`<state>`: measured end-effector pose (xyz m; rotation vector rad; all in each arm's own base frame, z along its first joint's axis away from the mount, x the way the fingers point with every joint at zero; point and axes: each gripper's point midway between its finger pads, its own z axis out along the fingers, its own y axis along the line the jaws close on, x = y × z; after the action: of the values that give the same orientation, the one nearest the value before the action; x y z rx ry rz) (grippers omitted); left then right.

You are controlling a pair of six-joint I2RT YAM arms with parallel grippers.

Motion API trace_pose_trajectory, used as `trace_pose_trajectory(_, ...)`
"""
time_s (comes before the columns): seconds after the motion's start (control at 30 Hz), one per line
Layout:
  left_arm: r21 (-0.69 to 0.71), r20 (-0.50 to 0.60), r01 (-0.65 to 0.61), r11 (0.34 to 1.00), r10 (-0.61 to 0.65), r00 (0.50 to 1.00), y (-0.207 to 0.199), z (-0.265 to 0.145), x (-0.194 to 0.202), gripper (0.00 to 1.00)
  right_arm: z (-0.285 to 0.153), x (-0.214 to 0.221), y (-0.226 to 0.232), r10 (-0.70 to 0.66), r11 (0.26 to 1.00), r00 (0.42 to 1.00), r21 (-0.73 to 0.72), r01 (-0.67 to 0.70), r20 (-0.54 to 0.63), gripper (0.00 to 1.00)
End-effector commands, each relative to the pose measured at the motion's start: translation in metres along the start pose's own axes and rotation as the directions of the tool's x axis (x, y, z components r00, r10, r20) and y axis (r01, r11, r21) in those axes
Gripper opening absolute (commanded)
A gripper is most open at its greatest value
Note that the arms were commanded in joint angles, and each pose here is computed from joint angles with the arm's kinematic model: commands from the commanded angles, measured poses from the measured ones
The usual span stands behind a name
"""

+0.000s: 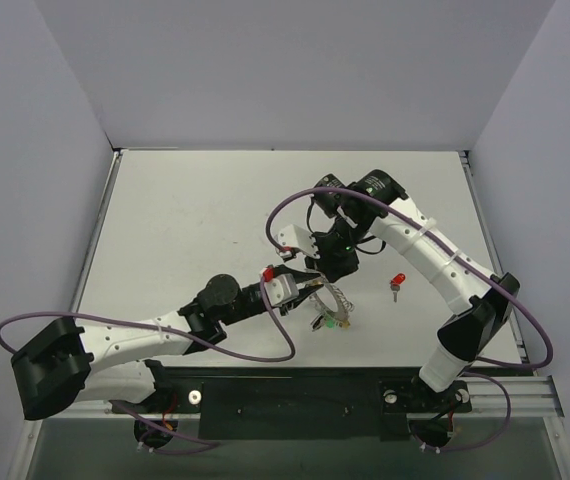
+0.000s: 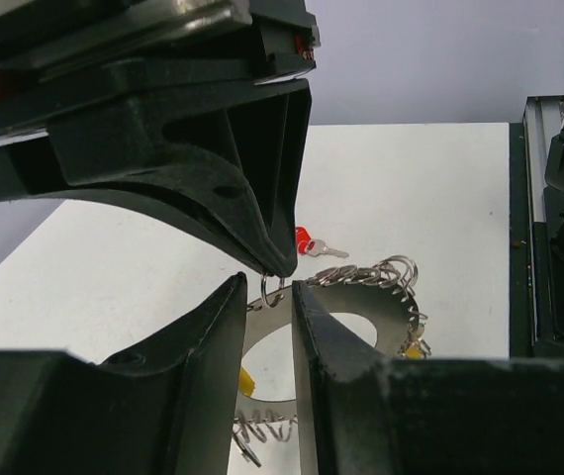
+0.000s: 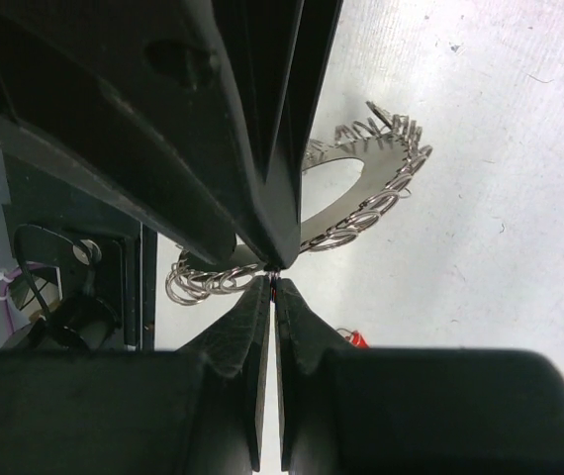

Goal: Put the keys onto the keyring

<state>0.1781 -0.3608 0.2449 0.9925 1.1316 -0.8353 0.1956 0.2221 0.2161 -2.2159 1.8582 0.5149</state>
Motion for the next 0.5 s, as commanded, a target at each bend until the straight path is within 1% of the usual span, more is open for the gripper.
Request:
trace_pose_trajectory(0.0, -0.016, 0.107, 0.006, 1.0, -0.004, 0.994, 0.006, 0.01, -0.03, 0.34, -0.013, 0.024, 0.057, 0.072, 0.972, 0.991, -0.215, -0.095, -0.113, 0.0)
trace_pose_trajectory(0.27, -0.031, 0.099, 0.012, 0.999, -0.009, 0.995, 0.008, 0.015, -0.023, 0.34, -0.014, 0.022, 0.058, 0.069, 0.972, 0.992, -0.216, -0.09, -0.102, 0.0)
trace_pose_trajectory(0.47, -0.028, 0.088, 0.012, 1.0, -0.01, 0.996, 0.007, 0.016, -0.019, 0.3, -0.015, 0.02, 0.059, 0.07, 0.972, 0.993, -0.216, -0.089, -0.092, 0.0)
